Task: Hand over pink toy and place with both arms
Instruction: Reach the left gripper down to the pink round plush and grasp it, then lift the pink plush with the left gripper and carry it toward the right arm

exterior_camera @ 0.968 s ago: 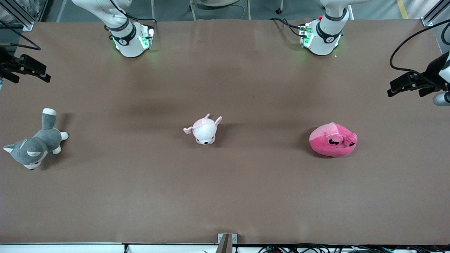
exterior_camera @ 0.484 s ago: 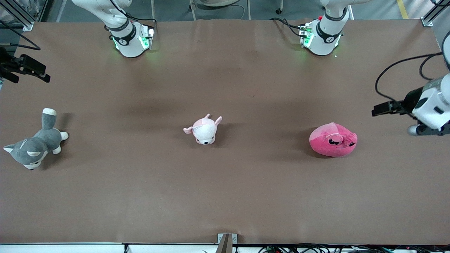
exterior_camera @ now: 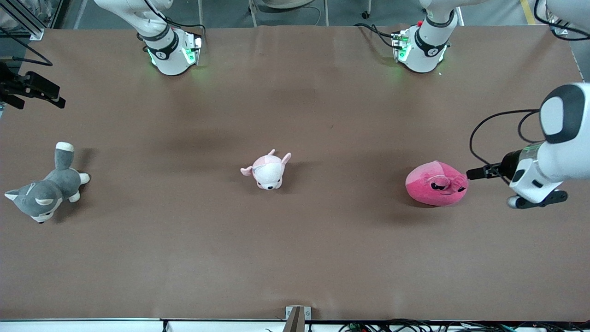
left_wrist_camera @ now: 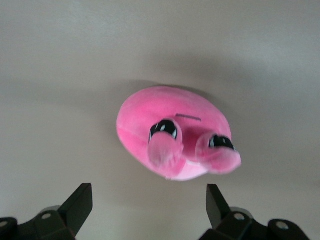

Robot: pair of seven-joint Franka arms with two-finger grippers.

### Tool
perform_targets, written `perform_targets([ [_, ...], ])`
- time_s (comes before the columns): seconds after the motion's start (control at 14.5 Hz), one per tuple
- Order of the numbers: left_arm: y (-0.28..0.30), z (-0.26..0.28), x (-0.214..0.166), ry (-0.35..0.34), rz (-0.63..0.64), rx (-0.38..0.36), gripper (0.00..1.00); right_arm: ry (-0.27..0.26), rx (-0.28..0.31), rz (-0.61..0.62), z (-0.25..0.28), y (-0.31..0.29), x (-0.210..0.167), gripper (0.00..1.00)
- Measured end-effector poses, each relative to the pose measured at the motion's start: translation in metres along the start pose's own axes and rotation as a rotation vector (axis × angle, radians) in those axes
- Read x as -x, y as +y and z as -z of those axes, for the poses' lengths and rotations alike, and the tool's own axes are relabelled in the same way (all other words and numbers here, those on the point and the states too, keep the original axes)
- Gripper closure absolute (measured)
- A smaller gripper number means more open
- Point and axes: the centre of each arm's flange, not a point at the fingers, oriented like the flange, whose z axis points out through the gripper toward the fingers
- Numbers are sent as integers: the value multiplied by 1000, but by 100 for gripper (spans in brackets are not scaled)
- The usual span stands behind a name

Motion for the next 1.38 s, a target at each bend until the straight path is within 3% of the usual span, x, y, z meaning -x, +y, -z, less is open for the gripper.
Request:
perform_targets([
  [0.55, 2, -63, -8, 6, 37, 5, 2, 0, 0, -1, 0, 0, 0, 0],
  [0.76, 2, -68, -6, -3, 38, 3, 27, 0, 0, -1, 0, 0, 0, 0],
  [0.83, 1, -69, -6, -6, 42, 3, 27, 0, 0, -2, 0, 0, 0, 0],
  [0.9, 1, -70, -6, -7, 51, 2, 34, 0, 0, -2, 0, 0, 0, 0],
  [1.11, 2, -70, -6, -6, 100, 2, 68, 0, 0, -2, 0, 0, 0, 0],
  [1.24, 3, -68, -6, 0, 145, 4, 83, 0, 0, -2, 0, 0, 0, 0],
  [1.38, 9, -62, -7, 12, 157, 6, 88, 0, 0, -2, 0, 0, 0, 0],
])
